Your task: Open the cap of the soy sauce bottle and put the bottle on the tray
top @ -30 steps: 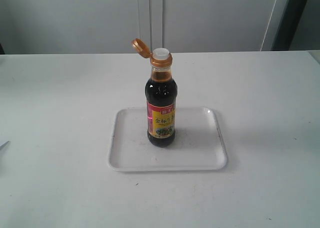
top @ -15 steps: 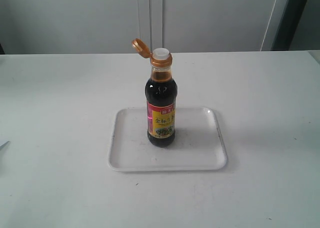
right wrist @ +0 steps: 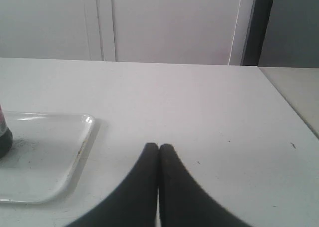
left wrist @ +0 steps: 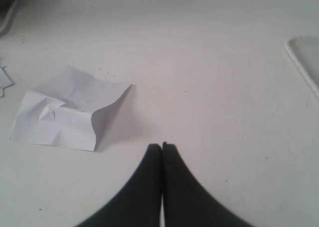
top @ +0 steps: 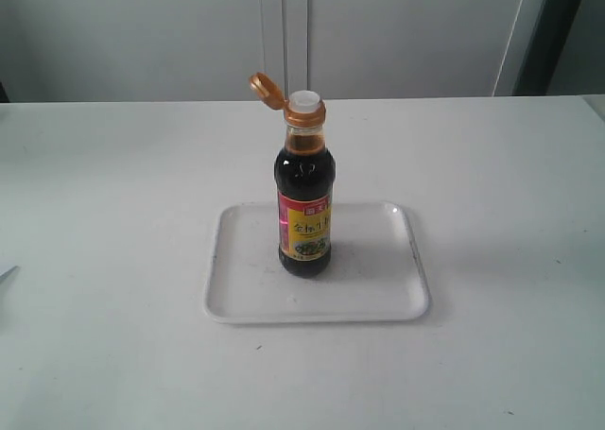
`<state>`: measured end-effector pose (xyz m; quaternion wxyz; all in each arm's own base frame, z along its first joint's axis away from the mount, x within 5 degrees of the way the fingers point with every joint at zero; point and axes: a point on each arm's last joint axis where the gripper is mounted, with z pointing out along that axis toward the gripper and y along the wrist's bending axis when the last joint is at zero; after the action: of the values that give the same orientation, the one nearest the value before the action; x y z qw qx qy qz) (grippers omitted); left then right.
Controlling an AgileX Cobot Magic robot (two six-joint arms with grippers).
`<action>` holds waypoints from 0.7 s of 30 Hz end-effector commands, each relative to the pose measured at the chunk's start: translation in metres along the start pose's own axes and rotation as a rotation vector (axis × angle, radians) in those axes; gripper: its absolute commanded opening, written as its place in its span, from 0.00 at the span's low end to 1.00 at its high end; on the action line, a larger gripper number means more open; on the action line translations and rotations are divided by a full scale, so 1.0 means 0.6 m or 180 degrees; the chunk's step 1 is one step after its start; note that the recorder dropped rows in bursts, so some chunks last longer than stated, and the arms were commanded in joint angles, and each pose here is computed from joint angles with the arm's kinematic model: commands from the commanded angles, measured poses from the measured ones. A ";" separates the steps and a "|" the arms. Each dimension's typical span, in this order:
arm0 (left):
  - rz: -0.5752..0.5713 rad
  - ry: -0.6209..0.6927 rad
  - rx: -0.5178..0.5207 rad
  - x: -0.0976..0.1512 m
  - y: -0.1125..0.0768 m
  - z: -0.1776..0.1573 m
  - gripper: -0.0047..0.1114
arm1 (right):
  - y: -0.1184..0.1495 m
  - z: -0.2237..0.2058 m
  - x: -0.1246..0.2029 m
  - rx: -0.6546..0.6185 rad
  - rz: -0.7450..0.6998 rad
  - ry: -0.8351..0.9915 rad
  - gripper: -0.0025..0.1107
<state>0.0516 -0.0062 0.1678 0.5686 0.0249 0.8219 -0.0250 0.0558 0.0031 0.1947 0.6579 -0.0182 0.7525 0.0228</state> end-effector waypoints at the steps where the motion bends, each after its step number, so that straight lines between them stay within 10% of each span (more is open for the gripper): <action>1: -0.0089 -0.0014 0.0015 0.001 -0.001 0.000 0.04 | -0.001 0.000 0.006 0.0020 -0.0066 0.0066 0.02; 21: -0.0089 -0.0014 0.0015 0.001 -0.001 0.000 0.04 | -0.003 -0.001 0.020 0.0050 -0.0142 0.0364 0.02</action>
<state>0.0516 -0.0062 0.1678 0.5685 0.0242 0.8219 -0.0255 0.0539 0.0020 0.1845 0.6139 -0.0255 0.7889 0.0095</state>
